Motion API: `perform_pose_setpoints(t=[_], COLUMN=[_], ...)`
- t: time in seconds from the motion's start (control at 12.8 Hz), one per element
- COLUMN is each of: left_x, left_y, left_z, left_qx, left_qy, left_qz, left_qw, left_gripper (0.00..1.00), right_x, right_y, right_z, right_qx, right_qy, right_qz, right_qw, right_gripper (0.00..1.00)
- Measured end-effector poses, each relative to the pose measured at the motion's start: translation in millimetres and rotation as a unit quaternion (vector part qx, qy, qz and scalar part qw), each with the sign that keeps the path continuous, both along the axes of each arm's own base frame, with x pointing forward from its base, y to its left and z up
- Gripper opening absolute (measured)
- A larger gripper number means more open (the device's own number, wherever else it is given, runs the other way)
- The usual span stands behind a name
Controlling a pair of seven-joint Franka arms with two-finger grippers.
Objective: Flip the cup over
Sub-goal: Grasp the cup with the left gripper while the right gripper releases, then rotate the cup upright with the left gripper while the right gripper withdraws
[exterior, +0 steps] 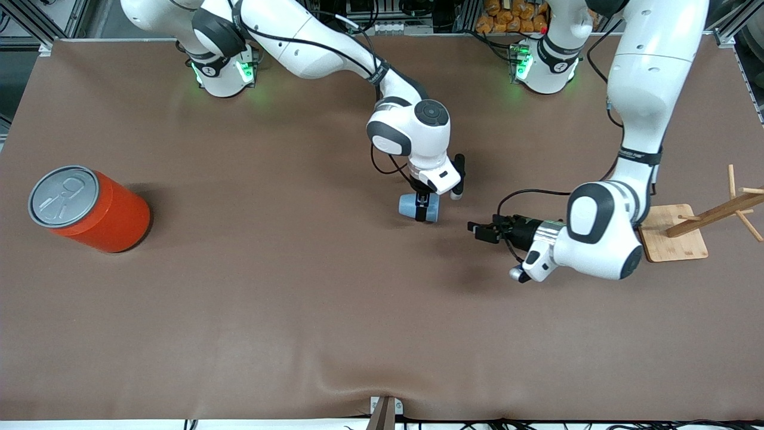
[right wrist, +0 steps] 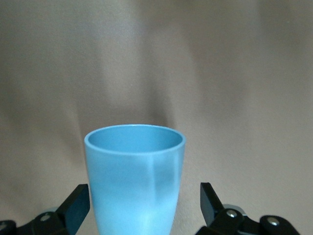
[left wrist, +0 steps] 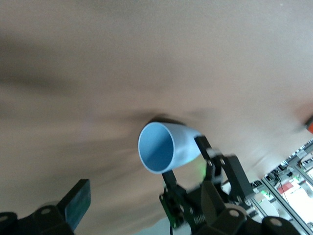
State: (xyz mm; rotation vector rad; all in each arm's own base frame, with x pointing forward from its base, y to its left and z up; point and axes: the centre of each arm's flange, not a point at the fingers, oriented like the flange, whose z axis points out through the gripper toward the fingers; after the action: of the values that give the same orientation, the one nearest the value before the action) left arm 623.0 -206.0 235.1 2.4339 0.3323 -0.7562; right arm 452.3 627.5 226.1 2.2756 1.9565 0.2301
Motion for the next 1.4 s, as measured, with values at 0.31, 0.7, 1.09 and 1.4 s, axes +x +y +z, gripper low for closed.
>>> perform_pose_setpoints(t=[0.31, 0.7, 1.09, 1.4], left_x=[-5.9, -14.6, -43.1, -61.2], left_y=[-20.0, -45.5, -104.9, -131.0], left_z=[-34.7, -38.8, -44.6, -57.9], left_qx=[0.023, 0.041, 0.066, 0.077], left_qy=[0.009, 0.023, 0.048, 0.058], left_qz=[0.013, 0.02, 0.005, -0.012], left_qw=[1.0, 0.999, 0.997, 0.995], left_gripper=[1.0, 1.0, 1.0, 1.0], right_x=[1.0, 27.8, 123.2, 169.3], right_y=[-2.0, -41.1, -176.5, -284.5], right_z=[43.4, 137.3, 239.7, 293.7], right_qx=[-0.018, -0.026, 0.005, 0.014], right_qy=[0.004, 0.021, 0.04, 0.038], right_qz=[-0.012, -0.069, -0.199, -0.283], right_qw=[1.0, 0.997, 0.979, 0.958], right_gripper=[1.0, 1.0, 1.0, 1.0])
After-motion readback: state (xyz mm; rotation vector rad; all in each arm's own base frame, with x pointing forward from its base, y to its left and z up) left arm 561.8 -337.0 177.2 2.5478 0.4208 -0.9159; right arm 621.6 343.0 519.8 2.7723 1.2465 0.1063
